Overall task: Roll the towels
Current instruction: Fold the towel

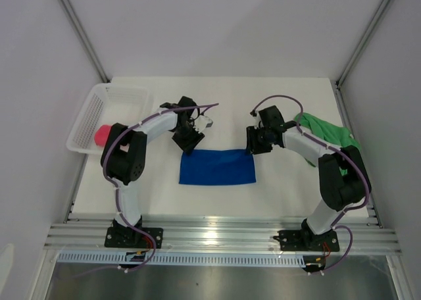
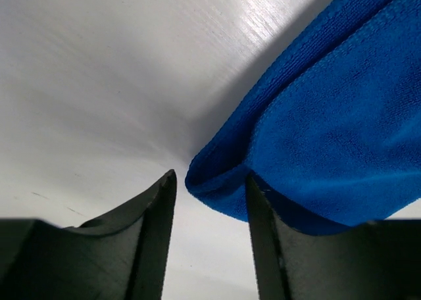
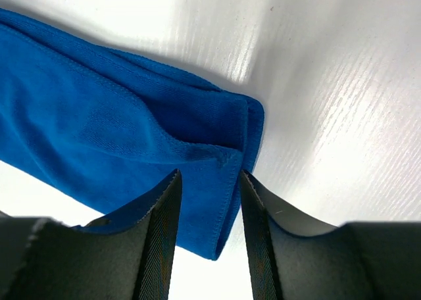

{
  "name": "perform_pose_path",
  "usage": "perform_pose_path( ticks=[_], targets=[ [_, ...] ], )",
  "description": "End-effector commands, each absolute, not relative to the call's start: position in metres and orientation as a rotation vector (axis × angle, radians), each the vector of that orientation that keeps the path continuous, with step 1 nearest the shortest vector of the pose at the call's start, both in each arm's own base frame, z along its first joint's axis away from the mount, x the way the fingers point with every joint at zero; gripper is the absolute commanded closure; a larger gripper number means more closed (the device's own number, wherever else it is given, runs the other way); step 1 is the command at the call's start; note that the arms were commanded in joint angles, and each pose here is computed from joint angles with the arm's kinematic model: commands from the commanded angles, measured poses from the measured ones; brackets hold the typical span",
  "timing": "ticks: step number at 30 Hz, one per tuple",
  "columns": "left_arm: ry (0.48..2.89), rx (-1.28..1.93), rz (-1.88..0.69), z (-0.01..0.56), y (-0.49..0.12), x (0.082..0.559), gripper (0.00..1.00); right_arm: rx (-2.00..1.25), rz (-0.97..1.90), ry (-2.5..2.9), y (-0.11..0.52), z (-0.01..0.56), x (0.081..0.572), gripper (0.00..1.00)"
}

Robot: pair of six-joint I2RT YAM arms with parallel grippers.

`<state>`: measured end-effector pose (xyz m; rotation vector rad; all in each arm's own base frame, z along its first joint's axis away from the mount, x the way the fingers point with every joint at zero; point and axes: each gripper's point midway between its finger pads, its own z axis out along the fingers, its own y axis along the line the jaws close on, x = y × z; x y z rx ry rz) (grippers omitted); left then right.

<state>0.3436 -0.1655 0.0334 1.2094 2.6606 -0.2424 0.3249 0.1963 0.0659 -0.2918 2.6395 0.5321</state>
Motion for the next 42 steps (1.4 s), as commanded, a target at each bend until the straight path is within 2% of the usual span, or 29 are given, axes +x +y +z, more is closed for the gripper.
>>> perform_pose_path(
  ticks=[1,4,5,7,8,10,13,15,16,18,27,28,30,31,33,36,42],
  targets=[
    [2.618,1.192,-0.303,0.042,-0.179,0.352,0.52,-0.329,0.516,2.599,0.196,0.071,0.338,0.56],
    [2.616,1.198,-0.336,0.042,-0.182,0.349,0.63,-0.337,0.55,2.58,0.202,0.07,0.343,0.56],
    [2.614,1.196,-0.343,0.043,-0.183,0.349,0.72,-0.339,0.57,2.571,0.206,0.069,0.347,0.56],
    [2.621,1.188,-0.341,0.043,-0.182,0.349,0.83,-0.347,0.596,2.563,0.209,0.067,0.349,0.56],
    [2.621,1.186,-0.337,0.042,-0.181,0.349,0.94,-0.357,0.635,2.55,0.215,0.066,0.351,0.57],
    [2.631,1.172,-0.331,0.041,-0.178,0.349,0.99,-0.357,0.675,2.547,0.218,0.063,0.353,0.58],
    [2.644,1.146,-0.328,0.041,-0.174,0.35,0.99,-0.338,0.698,2.549,0.219,0.056,0.358,0.66],
    [2.648,1.138,-0.328,0.042,-0.172,0.349,0.99,-0.291,0.736,2.542,0.217,0.054,0.362,0.77],
    [2.652,1.135,-0.313,0.041,-0.17,0.349,0.99,-0.271,0.741,2.529,0.216,0.055,0.366,0.9],
    [2.66,1.112,-0.292,0.042,-0.167,0.35,0.99,-0.199,0.725,2.538,0.205,0.053,0.371,1.0],
    [2.68,1.081,-0.295,0.043,-0.163,0.349,0.99,-0.125,0.764,2.55,0.198,0.048,0.374,1.0],
    [2.67,1.083,-0.299,0.046,-0.164,0.351,0.97,-0.125,0.773,2.555,0.198,0.049,0.372,1.0],
    [2.673,1.085,-0.306,0.045,-0.164,0.349,0.91,-0.138,0.777,2.541,0.198,0.052,0.368,0.88],
    [2.671,1.085,-0.31,0.046,-0.165,0.348,0.82,-0.144,0.78,2.515,0.198,0.055,0.369,0.74],
    [2.672,1.085,-0.303,0.046,-0.164,0.348,0.67,-0.171,0.805,2.486,0.199,0.06,0.362,0.64],
    [2.641,1.087,-0.306,0.053,-0.166,0.352,0.59,-0.203,0.833,2.454,0.202,0.066,0.362,0.61],
    [2.605,1.089,-0.315,0.063,-0.17,0.359,0.56,-0.277,0.86,2.374,0.212,0.082,0.369,0.6]
  ],
)
